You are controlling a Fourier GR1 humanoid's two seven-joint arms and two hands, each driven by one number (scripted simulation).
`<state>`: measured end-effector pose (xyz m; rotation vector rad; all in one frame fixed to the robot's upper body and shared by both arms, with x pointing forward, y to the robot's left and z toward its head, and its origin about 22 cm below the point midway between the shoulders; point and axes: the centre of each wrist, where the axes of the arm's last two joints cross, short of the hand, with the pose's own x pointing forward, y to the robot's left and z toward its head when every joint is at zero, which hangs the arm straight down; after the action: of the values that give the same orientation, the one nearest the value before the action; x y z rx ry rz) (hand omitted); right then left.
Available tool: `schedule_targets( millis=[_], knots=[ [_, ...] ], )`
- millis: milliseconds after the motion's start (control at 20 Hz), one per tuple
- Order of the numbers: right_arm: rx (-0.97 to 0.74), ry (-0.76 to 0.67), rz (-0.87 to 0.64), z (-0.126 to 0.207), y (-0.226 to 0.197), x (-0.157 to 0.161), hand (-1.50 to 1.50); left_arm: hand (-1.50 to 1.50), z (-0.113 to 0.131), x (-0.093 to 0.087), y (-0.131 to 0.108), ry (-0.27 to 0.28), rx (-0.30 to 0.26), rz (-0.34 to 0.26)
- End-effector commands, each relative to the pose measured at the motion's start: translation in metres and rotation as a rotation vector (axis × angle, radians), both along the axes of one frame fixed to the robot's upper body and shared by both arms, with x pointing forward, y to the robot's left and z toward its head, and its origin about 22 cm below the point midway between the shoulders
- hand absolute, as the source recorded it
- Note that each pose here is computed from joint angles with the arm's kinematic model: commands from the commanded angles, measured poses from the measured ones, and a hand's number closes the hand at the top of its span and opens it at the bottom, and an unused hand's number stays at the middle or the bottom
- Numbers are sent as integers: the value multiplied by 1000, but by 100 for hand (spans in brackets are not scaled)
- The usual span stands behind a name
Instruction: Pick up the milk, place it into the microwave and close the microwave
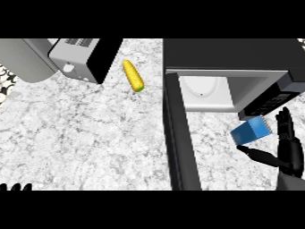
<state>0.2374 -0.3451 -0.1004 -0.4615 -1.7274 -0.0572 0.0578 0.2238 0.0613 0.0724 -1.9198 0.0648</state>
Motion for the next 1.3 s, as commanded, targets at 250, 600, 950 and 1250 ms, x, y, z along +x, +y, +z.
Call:
schedule_targets(
  millis=[250,600,950,1250],
  knots=[
    [71,42,95,-25,6,9,-150,-150,0,2,3,1,5,2],
    [97,29,55,-49,-10,-16,-150,-150,1,5,-3,4,-15,3],
    [172,-64,59,-48,15,8,-150,-150,1,2,7,3,-11,-21],
    [312,-128,150,-36,10,23,150,-150,3,5,4,-5,-14,1]
  ],
)
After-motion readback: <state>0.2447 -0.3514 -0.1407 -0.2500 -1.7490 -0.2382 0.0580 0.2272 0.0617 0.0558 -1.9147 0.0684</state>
